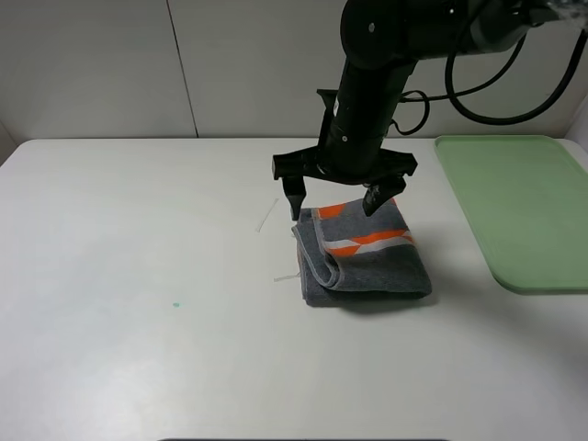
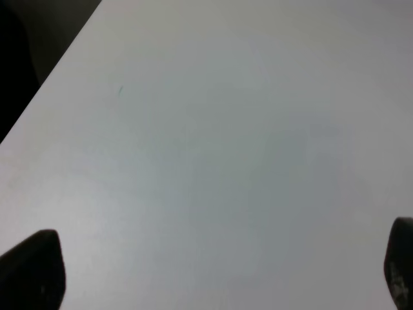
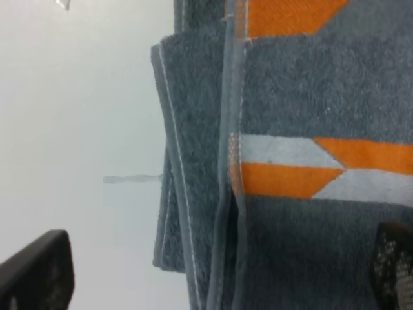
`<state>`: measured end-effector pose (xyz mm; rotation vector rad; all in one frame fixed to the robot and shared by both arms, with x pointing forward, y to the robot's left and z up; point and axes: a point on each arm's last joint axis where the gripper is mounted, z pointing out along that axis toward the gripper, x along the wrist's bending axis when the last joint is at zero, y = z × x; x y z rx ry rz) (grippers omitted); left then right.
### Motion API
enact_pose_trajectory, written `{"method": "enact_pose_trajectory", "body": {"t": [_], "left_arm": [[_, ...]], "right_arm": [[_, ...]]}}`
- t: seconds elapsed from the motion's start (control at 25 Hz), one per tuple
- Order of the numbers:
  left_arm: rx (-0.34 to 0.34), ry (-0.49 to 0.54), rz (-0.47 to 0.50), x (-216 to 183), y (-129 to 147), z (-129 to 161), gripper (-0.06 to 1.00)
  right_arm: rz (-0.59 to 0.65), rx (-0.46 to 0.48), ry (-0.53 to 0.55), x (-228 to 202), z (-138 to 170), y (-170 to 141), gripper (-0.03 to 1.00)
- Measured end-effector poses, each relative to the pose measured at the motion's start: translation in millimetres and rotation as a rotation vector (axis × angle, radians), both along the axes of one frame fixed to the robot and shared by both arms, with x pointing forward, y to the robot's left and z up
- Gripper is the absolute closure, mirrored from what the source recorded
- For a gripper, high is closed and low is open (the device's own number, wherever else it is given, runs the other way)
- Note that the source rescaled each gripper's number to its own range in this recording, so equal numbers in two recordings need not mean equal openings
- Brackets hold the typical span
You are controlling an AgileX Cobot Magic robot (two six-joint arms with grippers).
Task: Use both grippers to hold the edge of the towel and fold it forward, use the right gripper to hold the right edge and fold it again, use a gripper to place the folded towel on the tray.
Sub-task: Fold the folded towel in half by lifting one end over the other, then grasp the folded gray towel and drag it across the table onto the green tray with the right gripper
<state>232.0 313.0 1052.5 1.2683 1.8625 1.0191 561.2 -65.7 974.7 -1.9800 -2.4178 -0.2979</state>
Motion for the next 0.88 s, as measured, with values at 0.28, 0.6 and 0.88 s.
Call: {"method": "enact_pose_trajectory", "body": {"t": [0.28, 0.6, 0.88], "left_arm": [[0.0, 0.0, 0.0, 0.0, 0.0, 0.0, -0.06], [0.0, 0.0, 0.0, 0.0, 0.0, 0.0, -0.06], [0.0, 0.0, 0.0, 0.0, 0.0, 0.0, -0.06]], "right_arm": [[0.089, -0.015, -0.002, -14.5, 33.4, -9.9, -0.03], [0.201, -0.026, -0.022, -38.8, 80.8, -27.0, -0.03], [0.223, -0.025, -0.117, -49.1, 110.1, -38.7, -0.03]]}}
